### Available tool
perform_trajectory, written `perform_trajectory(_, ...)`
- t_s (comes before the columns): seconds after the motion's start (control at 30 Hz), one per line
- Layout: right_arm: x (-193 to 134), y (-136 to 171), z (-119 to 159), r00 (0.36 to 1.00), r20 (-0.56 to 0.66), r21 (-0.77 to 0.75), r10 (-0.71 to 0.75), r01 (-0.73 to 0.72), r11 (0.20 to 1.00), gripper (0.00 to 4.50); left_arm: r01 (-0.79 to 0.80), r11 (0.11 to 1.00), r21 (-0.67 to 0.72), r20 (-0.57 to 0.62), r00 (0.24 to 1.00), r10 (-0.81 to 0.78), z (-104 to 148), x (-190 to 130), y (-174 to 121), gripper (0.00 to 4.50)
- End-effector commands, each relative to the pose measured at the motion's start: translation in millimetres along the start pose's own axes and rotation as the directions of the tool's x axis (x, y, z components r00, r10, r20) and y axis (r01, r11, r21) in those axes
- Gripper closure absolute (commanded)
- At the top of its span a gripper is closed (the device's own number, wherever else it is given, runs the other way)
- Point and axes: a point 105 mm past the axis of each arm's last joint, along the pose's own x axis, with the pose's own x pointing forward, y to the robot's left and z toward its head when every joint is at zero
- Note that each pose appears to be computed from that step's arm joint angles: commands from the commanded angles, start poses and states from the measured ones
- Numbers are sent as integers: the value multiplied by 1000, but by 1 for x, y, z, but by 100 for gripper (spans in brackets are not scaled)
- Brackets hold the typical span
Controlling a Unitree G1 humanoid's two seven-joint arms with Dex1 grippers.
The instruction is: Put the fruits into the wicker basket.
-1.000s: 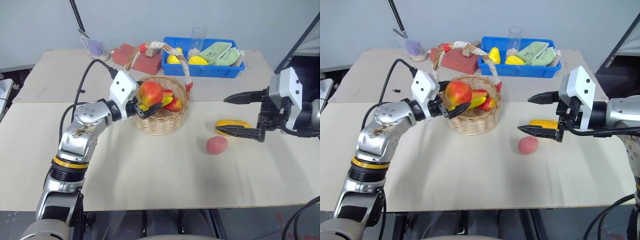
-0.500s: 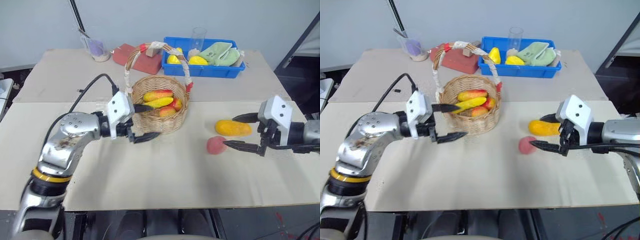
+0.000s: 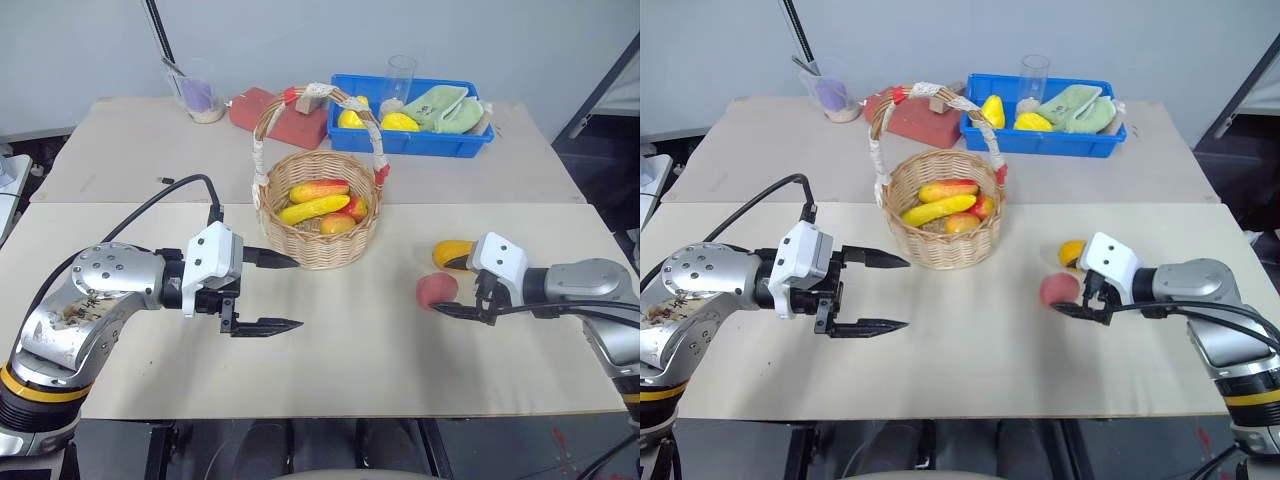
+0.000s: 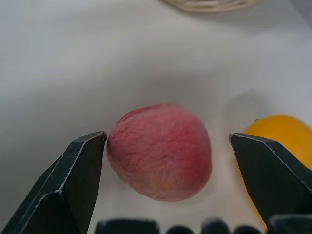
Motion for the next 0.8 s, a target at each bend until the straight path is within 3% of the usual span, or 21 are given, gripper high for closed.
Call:
perform_trajectory(0.03, -1, -2, 0, 1000, 3, -20, -5, 5, 1000, 26, -21, 999, 37, 8, 1000, 21, 9, -4, -2, 2)
perform_trajectory(0.23, 2, 0, -1, 1000, 29, -6, -11, 11, 1000, 210, -68, 998, 10, 3, 998, 68, 7, -8, -2, 0)
perform_trajectory(0.3, 2, 1, 1, 999, 42, -8, -9, 10, 1000, 253, -84, 996, 3, 1, 996, 84, 6, -10, -2, 0)
perform_trajectory(0.43, -11, 5, 26, 993, 114, -28, 28, -25, 999, 267, -168, 985, -31, -12, 986, 168, 1, -25, 1, 0)
perform_trajectory(0.57, -24, 16, 79, 958, 271, -41, 95, -87, 995, 269, -257, 963, -75, -4, 966, 258, -3, -42, 2, 0)
perform_trajectory(0.67, -18, 13, 115, 924, 374, -49, 84, -71, 996, 270, -296, 952, -84, 20, 954, 298, -3, -47, 2, 0)
perform_trajectory(0.8, 3, -11, 151, 887, 460, -12, -20, 29, 1000, 270, -338, 938, -76, 55, 938, 342, 3, -52, 6, 0)
